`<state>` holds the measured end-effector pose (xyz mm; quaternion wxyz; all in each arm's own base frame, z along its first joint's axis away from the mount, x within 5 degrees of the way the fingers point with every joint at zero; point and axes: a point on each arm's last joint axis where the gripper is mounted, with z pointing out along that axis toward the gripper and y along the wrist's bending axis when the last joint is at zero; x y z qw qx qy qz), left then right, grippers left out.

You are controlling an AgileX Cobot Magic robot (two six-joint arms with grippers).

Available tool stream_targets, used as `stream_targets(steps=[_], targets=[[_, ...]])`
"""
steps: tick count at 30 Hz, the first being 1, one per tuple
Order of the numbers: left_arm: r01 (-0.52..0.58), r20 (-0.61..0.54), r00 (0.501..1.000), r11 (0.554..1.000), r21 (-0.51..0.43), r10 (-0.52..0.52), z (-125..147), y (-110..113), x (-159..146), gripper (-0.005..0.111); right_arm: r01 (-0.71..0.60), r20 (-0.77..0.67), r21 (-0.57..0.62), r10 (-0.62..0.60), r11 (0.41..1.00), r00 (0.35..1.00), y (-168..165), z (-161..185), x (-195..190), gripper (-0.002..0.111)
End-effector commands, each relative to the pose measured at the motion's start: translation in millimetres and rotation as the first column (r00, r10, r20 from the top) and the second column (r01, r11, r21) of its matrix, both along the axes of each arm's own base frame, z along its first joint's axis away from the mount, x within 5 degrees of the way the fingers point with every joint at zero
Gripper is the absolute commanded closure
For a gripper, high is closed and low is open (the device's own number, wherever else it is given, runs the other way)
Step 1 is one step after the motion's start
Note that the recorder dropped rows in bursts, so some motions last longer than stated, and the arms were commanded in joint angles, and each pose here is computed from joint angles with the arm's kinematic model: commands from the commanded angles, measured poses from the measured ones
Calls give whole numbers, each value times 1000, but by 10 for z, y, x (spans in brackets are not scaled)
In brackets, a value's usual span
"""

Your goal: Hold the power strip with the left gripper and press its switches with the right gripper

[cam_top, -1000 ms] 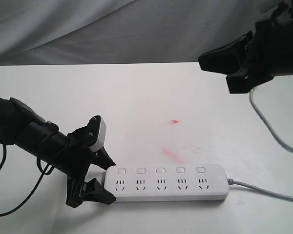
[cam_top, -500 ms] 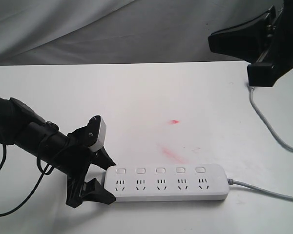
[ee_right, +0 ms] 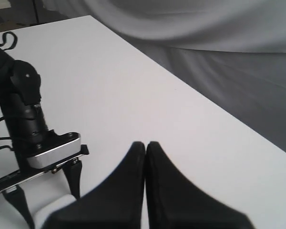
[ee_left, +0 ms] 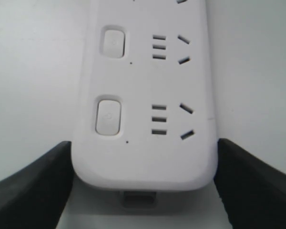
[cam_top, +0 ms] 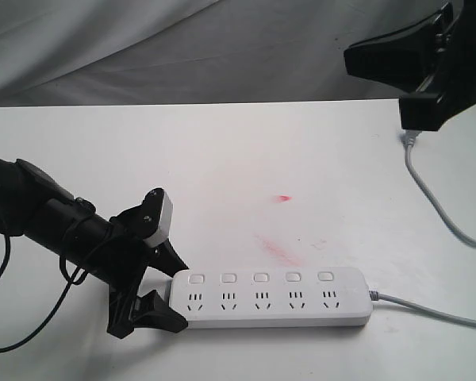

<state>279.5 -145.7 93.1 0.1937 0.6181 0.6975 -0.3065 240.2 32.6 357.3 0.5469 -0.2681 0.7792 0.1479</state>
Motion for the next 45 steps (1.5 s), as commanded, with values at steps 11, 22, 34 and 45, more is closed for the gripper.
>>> stream_targets(steps=[11, 22, 34, 45], targets=[[2, 4, 1000, 1000, -3, -2, 7, -18, 2, 51, 330, 46, 195, -345, 924, 938, -222, 160, 99, 108], [2, 4, 1000, 1000, -3, -2, 7, -18, 2, 51, 430, 87, 367, -491, 825, 867, -340, 526, -334, 108], [2, 4, 1000, 1000, -3, -2, 7, -18, 2, 51, 602, 19, 330, -643, 727, 766, -500, 611, -843, 108], [2, 4, 1000, 1000, -3, -2, 7, -18, 2, 51, 682, -4, 240, -702, 691, 713, -521, 590, -1127, 108]])
